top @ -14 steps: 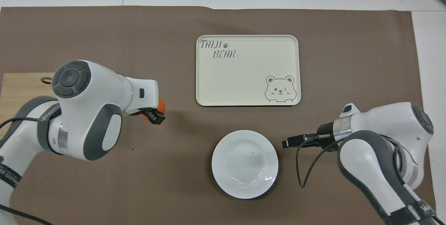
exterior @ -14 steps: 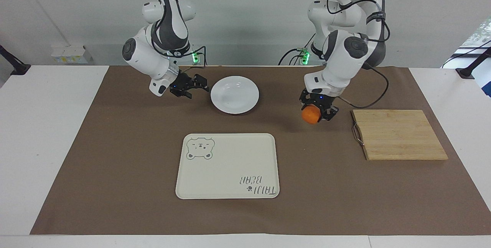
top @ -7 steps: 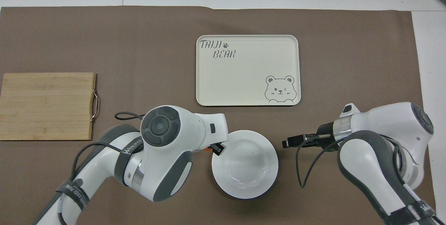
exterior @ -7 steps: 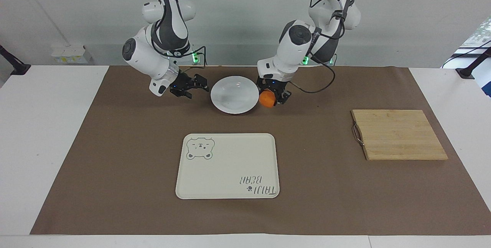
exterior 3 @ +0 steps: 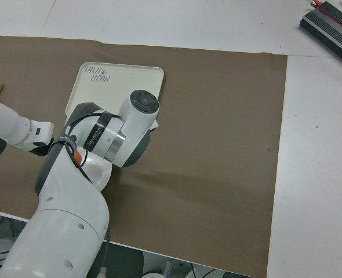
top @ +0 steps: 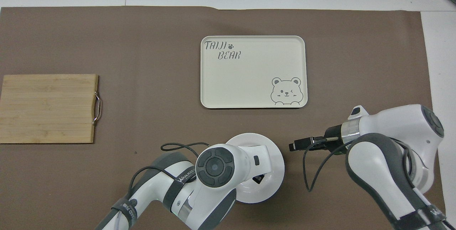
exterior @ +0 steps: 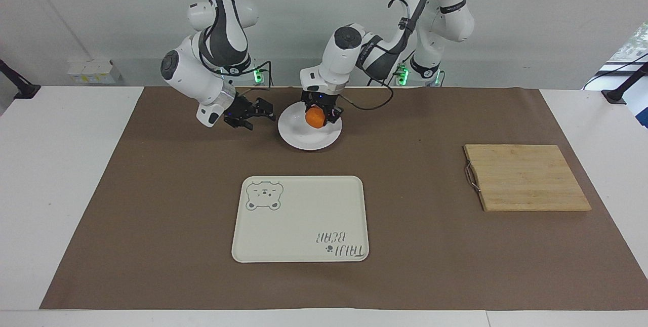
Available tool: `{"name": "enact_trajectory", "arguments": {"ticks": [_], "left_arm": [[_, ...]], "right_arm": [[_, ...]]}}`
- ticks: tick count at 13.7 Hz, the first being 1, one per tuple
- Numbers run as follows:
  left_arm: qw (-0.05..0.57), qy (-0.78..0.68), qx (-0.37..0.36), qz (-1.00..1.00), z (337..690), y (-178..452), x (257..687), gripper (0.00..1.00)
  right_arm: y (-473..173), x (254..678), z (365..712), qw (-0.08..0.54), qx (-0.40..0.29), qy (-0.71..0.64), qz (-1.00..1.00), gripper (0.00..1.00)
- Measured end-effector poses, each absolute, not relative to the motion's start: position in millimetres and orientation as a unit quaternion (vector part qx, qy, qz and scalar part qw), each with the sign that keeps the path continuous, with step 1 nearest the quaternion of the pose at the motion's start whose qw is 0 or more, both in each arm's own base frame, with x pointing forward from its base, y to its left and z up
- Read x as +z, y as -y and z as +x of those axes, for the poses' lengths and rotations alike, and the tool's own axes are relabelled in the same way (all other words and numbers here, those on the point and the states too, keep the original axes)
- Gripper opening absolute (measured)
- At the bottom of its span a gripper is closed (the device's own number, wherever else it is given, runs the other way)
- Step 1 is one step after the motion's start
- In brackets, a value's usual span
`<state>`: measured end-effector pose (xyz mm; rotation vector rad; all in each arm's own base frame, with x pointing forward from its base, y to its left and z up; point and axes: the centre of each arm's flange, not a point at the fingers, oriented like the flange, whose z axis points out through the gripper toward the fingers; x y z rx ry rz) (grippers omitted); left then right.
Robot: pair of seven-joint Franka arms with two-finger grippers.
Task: Place orange and plate with both arms
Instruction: 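Lift the orange with the left gripper and lower it onto the plate, then release the orange and withdraw the left gripper while the right gripper grips the plate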
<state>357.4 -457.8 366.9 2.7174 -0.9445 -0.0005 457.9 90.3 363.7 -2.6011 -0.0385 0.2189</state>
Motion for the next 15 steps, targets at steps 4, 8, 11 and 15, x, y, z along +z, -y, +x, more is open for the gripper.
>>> {"name": "enact_trajectory", "arguments": {"ticks": [4,8,11,15], "left_arm": [[0.132,0.323,0.005,0.937,359.4,463.1,349.1,0.76],[0.129,0.329,0.000,0.935,353.0,469.2,340.1,0.85],[0.132,0.329,0.004,0.935,353.8,471.4,345.3,1.00],[0.137,0.309,-0.002,0.941,385.1,452.8,388.2,1.00]], "right_arm": [[-89.5,362.9,458.9,0.261,0.076,0.012,-0.962,1.00],[-93.4,347.4,461.8,0.261,0.074,0.000,-0.963,1.00],[-96.5,345.4,461.8,0.261,0.074,0.001,-0.962,1.00],[-102.3,340.8,460.1,0.263,0.080,0.003,-0.962,1.00]]}}
